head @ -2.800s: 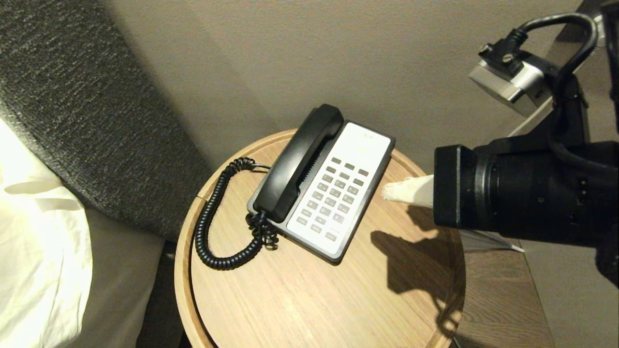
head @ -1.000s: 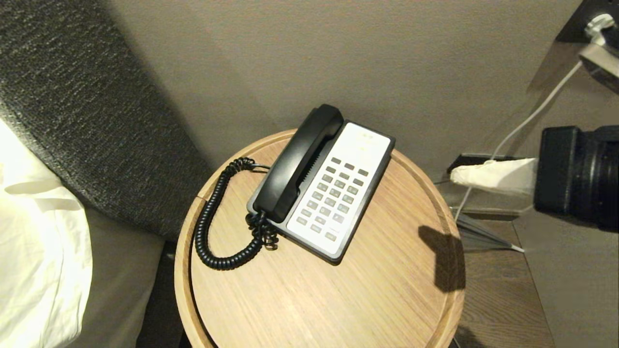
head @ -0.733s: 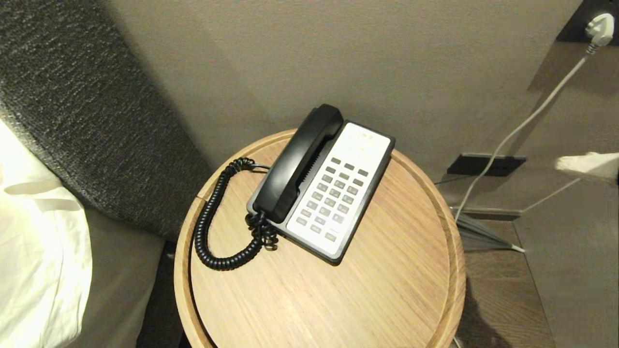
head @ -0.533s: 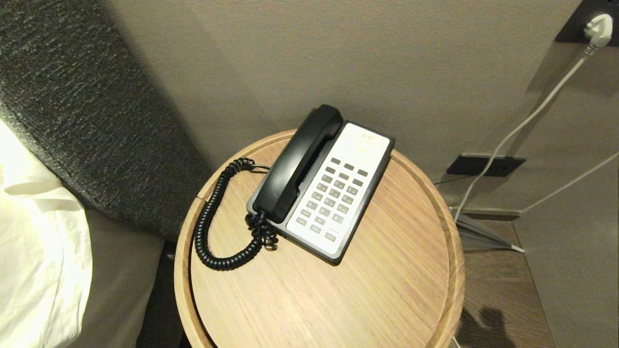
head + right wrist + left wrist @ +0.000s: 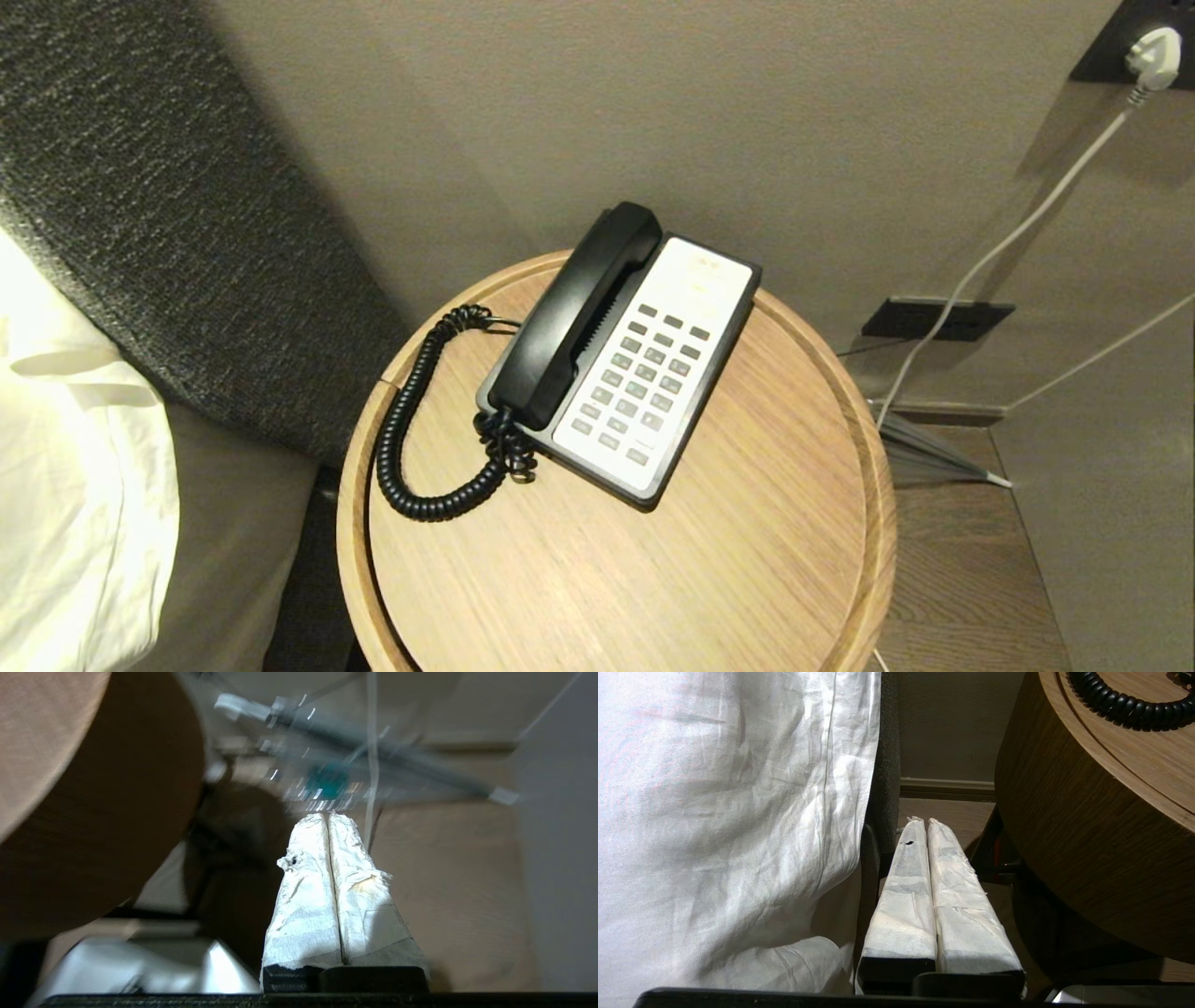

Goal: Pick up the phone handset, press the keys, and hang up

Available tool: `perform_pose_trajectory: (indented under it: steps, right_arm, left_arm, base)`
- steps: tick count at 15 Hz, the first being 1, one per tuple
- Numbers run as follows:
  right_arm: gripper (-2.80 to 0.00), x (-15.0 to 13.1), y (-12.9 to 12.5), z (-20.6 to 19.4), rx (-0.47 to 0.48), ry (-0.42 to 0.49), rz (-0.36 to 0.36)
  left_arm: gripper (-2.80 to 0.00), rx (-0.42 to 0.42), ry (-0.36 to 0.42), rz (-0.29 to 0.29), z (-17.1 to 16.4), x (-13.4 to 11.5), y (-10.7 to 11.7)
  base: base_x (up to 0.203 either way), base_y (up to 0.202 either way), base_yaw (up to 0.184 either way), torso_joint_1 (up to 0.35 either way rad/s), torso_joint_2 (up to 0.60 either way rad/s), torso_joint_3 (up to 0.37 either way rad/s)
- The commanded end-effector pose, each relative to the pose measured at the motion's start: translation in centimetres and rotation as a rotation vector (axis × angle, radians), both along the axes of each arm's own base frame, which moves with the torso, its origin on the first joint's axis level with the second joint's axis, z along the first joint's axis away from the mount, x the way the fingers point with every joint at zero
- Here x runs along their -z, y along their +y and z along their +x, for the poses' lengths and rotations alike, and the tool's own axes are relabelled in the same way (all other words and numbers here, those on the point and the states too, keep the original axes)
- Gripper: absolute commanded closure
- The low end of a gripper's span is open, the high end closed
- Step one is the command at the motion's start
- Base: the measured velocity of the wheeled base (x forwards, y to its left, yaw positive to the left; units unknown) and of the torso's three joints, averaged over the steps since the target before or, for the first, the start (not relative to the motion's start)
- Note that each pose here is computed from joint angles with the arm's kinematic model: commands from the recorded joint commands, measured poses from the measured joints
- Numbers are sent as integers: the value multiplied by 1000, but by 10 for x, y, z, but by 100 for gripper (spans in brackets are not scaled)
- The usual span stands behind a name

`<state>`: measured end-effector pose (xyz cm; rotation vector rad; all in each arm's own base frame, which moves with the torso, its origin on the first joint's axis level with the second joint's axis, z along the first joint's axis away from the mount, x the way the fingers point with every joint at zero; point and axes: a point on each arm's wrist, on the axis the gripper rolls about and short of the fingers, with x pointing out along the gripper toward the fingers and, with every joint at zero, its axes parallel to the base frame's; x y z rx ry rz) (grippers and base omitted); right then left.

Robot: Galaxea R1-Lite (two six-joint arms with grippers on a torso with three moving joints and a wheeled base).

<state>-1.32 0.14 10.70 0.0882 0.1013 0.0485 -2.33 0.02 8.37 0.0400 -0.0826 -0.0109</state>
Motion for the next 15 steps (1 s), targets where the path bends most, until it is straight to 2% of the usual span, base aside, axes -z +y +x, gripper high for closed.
perform_pose_trajectory:
  steps: [1,3,4,6,10,15]
  right_arm:
    - [0,23,-1,-6,47,-73,-6]
    - [0,28,-1,-7,75,-141,-12]
    - [0,29,-1,-7,78,-146,-11]
    - [0,32,-1,-7,69,-122,-60]
    - [0,32,-1,-7,60,-122,-85]
    - [0,31,-1,-7,62,-124,-78]
  left_arm:
    - [0,0,38,0,3,10,0]
    - [0,0,38,0,3,10,0]
    - [0,0,38,0,3,10,0]
    - [0,0,38,0,3,10,0]
    - [0,0,38,1,3,10,0]
    - [0,0,38,0,3,10,0]
  base:
    - [0,0,0,0,0,0]
    - [0,0,0,0,0,0]
    - [0,0,0,0,0,0]
    - [0,0,0,0,0,0]
    - [0,0,0,0,0,0]
    - [0,0,0,0,0,0]
